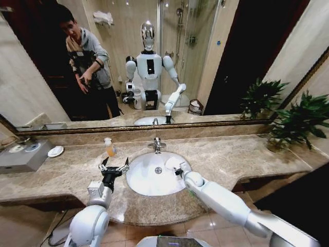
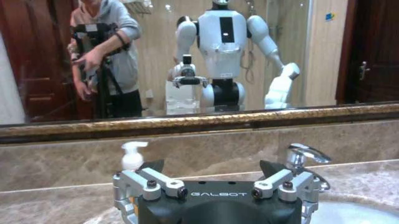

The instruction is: Pick up the towel from the sink counter and wipe the mirror surface.

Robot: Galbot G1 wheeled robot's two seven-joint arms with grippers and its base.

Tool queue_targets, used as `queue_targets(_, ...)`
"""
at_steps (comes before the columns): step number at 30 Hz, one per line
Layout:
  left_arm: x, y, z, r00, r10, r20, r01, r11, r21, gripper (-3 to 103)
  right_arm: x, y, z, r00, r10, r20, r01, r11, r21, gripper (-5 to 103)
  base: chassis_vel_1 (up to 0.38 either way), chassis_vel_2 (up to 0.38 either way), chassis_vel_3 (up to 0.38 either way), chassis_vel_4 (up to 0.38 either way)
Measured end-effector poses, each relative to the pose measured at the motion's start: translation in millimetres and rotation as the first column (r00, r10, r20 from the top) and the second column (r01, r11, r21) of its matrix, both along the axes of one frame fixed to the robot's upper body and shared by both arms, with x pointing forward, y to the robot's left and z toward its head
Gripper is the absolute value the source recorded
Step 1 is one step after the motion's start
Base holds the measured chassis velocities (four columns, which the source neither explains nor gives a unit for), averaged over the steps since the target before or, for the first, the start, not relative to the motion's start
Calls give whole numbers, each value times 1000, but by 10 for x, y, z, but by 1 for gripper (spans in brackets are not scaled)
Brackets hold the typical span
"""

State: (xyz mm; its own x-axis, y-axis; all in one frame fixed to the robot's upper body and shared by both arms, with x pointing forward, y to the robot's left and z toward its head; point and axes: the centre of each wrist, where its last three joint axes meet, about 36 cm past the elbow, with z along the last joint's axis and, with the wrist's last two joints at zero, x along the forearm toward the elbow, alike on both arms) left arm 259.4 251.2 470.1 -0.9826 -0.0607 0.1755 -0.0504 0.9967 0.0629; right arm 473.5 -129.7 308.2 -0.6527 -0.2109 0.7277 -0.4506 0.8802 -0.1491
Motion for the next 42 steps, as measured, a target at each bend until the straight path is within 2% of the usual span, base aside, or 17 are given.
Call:
queue_targets(4, 0, 0, 0, 1000, 0, 0, 0, 1000, 0, 100, -92, 302, -91, 999, 38, -24, -37, 999, 20, 21, -60, -25, 1, -26)
queue_targets(7, 0, 0, 0, 1000, 0, 0, 0, 1000, 0, 100, -194, 951, -178, 994, 98, -53, -94, 993, 77, 21, -20, -3, 9, -4)
queue_targets(8, 0, 0, 0, 1000, 0, 0, 0, 1000, 0, 100, -194, 951, -178, 994, 98, -53, -94, 993, 77, 21, 0, 0, 0, 0)
queue_targets(11, 0, 0, 0, 1000, 0, 0, 0, 1000, 0, 100, -307, 1610, -83, 982, 180, -53, -170, 974, 150, 21, 0, 0, 0, 0)
queue_targets(16, 0, 0, 0, 1000, 0, 0, 0, 1000, 0, 100, -379, 1985, 60, 975, 217, -40, -204, 955, 215, 21, 0, 0, 0, 0)
queue_targets(20, 0, 0, 0, 1000, 0, 0, 0, 1000, 0, 100, -297, 1748, -20, 981, 188, -44, -177, 966, 189, 21, 0, 0, 0, 0)
queue_targets(24, 0, 0, 0, 1000, 0, 0, 0, 1000, 0, 100, -84, 778, -226, 996, 69, -50, -65, 995, 79, 21, 0, 0, 0, 0)
queue_targets(25, 0, 0, 0, 1000, 0, 0, 0, 1000, 0, 100, -84, 778, -226, 996, 69, -50, -65, 995, 79, 21, 0, 0, 0, 0)
queue_targets(27, 0, 0, 0, 1000, 0, 0, 0, 1000, 0, 100, -38, 308, -192, 998, 47, -31, -46, 998, 40, 21, 0, 0, 0, 0)
queue_targets(28, 0, 0, 0, 1000, 0, 0, 0, 1000, 0, 100, -38, 308, -192, 998, 47, -31, -46, 998, 40, 21, 0, 0, 0, 0)
queue_targets(30, 0, 0, 0, 1000, 0, 0, 0, 1000, 0, 100, 13, 32, -94, 1000, 22, -6, -21, 999, 26, 21, 0, 0, 0, 0)
queue_targets(33, 0, 0, 0, 1000, 0, 0, 0, 1000, 0, 100, 33, -1, -50, 1000, 16, 3, -16, 999, 29, 21, 0, 0, 0, 0)
queue_targets(37, 0, 0, 0, 1000, 0, 0, 0, 1000, 0, 100, -32, 224, -110, 999, 36, -10, -35, 998, 44, 21, 0, 0, 0, 0)
queue_targets(38, 0, 0, 0, 1000, 0, 0, 0, 1000, 0, 100, -122, 459, -179, 997, 64, -31, -61, 996, 67, 21, 0, 0, 0, 0)
queue_targets(39, 0, 0, 0, 1000, 0, 0, 0, 1000, 0, 100, -122, 459, -179, 997, 64, -31, -61, 996, 67, 21, 0, 0, 0, 0)
queue_targets(41, 0, 0, 0, 1000, 0, 0, 0, 1000, 0, 100, -237, 834, -229, 993, 103, -52, -97, 989, 115, 21, 0, 0, 0, 0)
queue_targets(42, 0, 0, 0, 1000, 0, 0, 0, 1000, 0, 100, -237, 834, -229, 993, 103, -52, -97, 989, 115, 21, 0, 0, 0, 0)
